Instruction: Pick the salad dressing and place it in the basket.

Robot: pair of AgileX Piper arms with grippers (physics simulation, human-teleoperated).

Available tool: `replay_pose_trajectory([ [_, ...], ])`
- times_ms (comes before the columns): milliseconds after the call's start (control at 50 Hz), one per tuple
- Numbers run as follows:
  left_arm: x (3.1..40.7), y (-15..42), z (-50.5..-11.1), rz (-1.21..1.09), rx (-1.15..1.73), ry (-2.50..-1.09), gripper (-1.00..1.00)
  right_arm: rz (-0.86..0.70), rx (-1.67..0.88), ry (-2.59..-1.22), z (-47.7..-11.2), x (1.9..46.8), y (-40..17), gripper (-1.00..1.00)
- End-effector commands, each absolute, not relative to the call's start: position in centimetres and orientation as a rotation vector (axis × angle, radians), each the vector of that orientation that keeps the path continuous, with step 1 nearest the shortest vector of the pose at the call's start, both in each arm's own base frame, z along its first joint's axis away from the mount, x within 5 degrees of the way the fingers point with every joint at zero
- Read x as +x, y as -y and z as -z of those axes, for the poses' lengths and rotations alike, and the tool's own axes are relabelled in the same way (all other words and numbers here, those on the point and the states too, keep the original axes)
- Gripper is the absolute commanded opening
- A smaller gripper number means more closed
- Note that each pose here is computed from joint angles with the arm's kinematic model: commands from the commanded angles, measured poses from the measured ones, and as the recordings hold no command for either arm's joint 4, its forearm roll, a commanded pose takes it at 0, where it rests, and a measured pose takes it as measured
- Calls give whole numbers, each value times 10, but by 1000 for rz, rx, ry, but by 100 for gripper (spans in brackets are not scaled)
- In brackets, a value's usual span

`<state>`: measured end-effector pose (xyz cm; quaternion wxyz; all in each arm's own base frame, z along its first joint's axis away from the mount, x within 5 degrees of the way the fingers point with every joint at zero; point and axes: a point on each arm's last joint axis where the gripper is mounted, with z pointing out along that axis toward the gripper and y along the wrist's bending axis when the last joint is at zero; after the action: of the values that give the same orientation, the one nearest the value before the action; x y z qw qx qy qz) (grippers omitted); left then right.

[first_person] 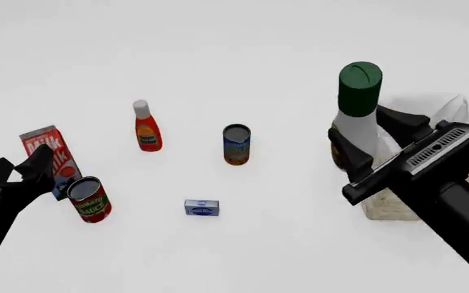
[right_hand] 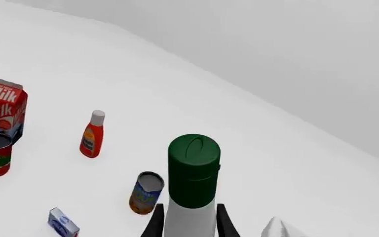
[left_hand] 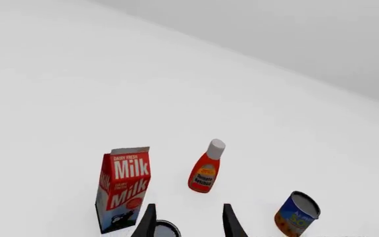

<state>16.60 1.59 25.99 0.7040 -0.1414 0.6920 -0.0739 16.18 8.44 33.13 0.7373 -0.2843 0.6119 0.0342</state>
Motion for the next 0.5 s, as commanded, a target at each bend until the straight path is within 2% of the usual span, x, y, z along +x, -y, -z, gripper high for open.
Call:
replay_pose_trajectory([
  [20,166,-21,-250,167,-371,-1560,100,-32,-468,-1290,-365,164,-63,-100],
  [260,164,-25,-246,144,-389,-1560,100,64,-315,-1231,-406,165,-36,-100],
  [500,167,-24,-246,137,-372,-1566,100,158,-217,-1206,-423,178,-16,-100],
])
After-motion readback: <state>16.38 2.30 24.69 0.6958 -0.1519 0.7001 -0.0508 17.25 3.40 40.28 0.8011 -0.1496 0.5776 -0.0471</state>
